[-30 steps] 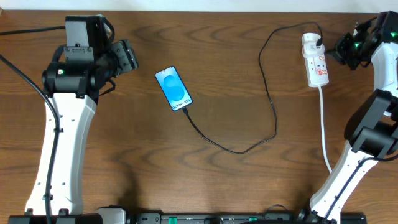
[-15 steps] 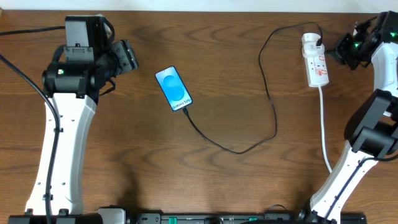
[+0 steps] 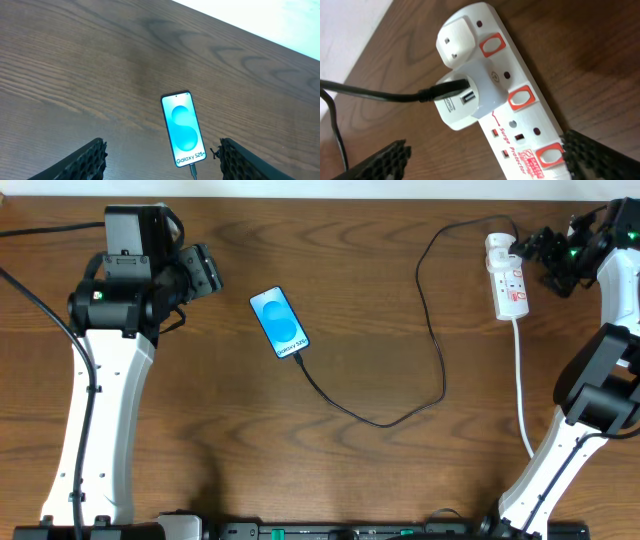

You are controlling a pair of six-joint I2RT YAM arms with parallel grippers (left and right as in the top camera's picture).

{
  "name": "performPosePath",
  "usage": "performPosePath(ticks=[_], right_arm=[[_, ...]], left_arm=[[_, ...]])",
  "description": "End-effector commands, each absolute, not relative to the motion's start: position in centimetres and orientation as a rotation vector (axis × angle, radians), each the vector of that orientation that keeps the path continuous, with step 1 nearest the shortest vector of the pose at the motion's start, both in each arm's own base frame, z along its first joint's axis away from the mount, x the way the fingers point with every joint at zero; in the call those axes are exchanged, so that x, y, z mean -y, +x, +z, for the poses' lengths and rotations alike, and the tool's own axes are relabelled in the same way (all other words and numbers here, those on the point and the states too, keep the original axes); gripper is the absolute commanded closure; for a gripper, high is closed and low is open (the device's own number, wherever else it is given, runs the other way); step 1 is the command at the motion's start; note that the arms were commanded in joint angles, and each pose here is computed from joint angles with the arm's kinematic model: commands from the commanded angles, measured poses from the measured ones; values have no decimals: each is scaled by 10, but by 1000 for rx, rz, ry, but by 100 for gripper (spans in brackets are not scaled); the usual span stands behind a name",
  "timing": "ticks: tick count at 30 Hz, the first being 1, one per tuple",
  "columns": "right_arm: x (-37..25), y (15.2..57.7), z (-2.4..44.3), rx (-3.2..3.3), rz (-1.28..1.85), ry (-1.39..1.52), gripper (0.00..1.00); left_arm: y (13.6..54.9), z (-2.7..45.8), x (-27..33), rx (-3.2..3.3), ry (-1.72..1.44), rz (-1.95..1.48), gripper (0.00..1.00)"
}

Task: Plug charger to phone and switch on socket
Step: 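Open the right gripper and shift it right of the strip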

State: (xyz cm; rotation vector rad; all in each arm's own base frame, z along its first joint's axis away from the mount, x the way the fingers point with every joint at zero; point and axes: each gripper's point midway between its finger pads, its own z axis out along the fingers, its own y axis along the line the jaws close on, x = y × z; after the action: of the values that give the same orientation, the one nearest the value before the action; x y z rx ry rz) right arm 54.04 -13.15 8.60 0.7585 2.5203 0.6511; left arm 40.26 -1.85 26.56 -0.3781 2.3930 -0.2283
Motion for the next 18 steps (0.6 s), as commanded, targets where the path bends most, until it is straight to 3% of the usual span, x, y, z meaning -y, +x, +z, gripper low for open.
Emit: performPosePath(ticks=[1,18], right_arm=[[131,547,91,-2500,659,733,1],[133,550,93,-2473,669,778,1]], left_arm=[[404,263,14,-2399,-380,-205,27],[404,263,14,-2399,-380,-204,27]])
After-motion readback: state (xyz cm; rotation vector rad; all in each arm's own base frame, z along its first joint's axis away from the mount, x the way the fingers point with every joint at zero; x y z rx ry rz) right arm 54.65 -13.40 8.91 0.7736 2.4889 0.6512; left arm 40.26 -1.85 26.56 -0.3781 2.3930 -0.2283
